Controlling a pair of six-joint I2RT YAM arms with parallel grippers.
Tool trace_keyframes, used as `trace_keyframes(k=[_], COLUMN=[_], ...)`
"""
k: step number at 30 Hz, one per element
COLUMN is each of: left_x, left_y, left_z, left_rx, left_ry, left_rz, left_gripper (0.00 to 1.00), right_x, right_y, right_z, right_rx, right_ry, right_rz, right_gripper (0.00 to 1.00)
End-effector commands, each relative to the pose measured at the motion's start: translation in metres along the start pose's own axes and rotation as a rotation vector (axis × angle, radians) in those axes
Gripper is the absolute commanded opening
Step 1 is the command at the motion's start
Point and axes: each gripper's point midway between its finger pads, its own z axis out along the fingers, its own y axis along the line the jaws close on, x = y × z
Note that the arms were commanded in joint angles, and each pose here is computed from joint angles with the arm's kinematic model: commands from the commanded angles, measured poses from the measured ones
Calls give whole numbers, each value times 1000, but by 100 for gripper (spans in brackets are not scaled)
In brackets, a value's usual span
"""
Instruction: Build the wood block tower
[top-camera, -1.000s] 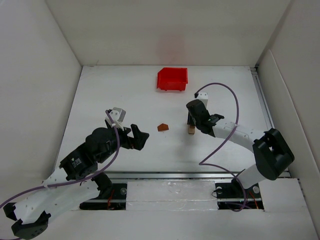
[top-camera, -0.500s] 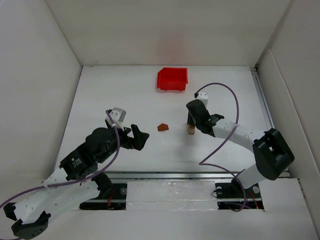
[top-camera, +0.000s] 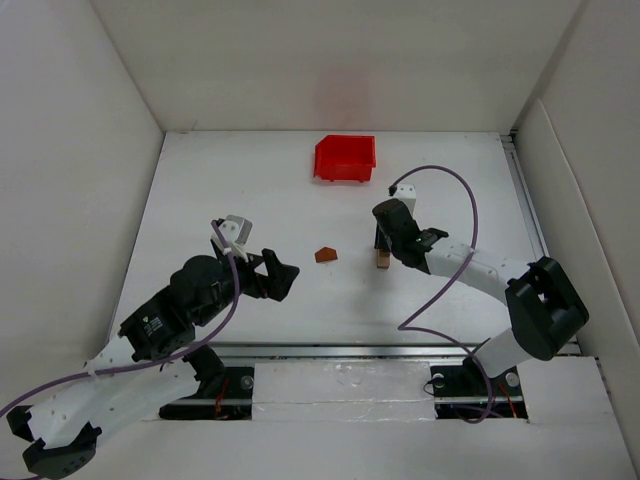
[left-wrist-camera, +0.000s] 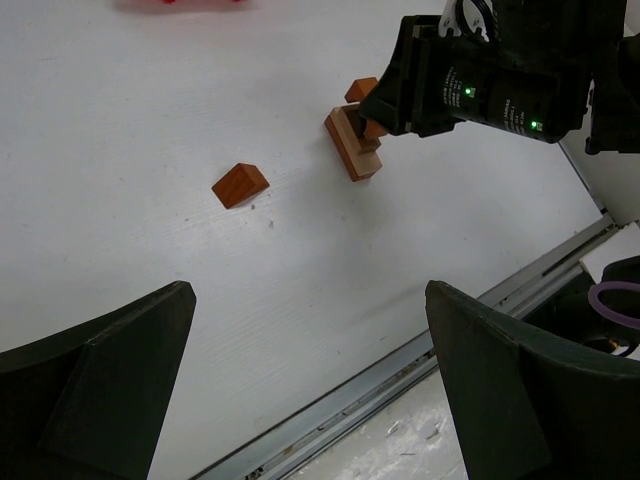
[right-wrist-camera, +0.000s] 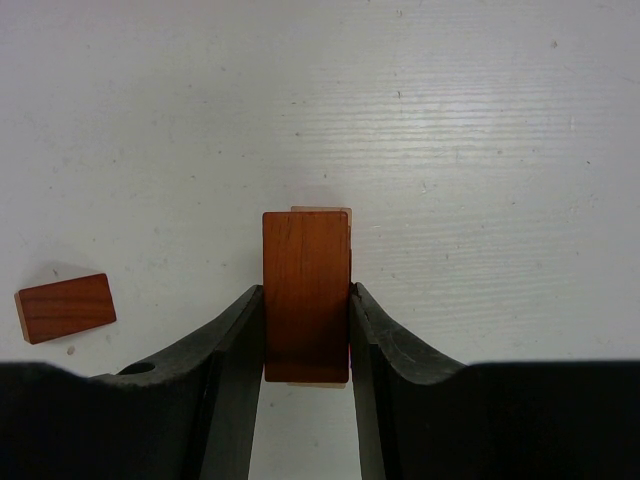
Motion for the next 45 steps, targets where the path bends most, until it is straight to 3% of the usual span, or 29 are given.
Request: trace_keyframes(k=[1,15,34,42,45], left_x=[-6,-5,-5,-6,-6], left_y=[-5,-5,-7,-7,-7], left_z=[0,1,1,0,0], left_rx=[26,30,41,44,45], left_ry=[-31,-27,-27,-32,-33], left_rz=[5,8,12,11,12], left_gripper=[99,99,99,99,99], right_x=[-13,-11,-9,-11,-16], right_y=[2,1,-3,3,4], right_z=[3,3,1,-4,-7], right_rx=[4,11,31,8,3], right_ry=[-40,-35,-39,-44,-56], right_rz=[25,23,17,20,32], right_gripper=[19,26,48,50,44])
